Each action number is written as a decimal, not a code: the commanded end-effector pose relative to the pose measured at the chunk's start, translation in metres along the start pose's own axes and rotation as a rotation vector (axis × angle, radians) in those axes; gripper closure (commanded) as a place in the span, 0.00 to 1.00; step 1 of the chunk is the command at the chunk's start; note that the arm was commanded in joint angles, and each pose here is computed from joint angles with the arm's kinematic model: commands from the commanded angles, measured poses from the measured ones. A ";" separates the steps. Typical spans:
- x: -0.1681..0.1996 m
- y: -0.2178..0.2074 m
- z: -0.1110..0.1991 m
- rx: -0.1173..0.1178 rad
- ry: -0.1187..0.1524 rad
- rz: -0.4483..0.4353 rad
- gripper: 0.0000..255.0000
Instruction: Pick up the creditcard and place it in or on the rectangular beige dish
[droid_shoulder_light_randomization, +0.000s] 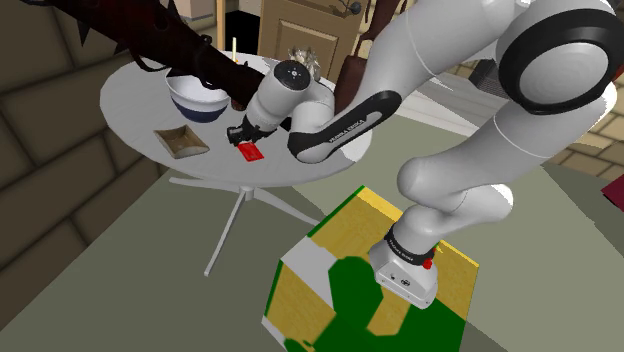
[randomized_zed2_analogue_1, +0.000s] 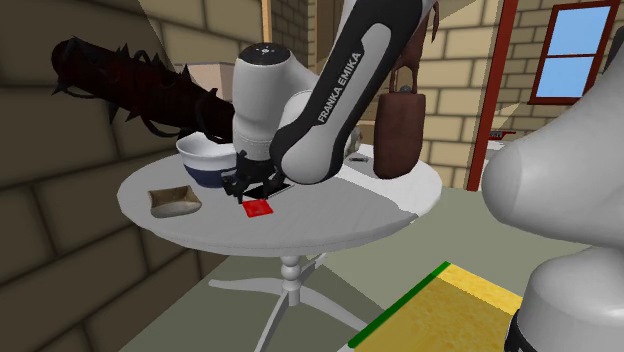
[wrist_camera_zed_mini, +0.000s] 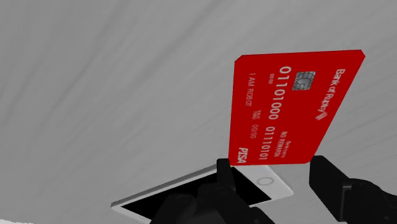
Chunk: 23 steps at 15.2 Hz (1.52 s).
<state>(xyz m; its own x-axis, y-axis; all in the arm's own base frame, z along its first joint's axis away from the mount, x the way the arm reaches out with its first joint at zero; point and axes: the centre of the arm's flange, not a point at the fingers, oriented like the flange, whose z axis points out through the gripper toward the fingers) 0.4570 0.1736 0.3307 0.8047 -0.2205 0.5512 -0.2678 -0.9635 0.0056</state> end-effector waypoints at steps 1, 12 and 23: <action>0.006 0.000 -0.009 0.000 -0.001 0.000 1.00; 0.038 0.001 -0.058 0.000 -0.001 0.000 1.00; 0.080 -0.059 -0.072 0.000 -0.001 0.000 1.00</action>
<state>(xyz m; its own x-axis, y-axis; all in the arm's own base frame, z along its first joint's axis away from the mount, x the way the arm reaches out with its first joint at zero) 0.4921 0.2146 0.4347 0.8088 -0.2204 0.5453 -0.2668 -0.9637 0.0062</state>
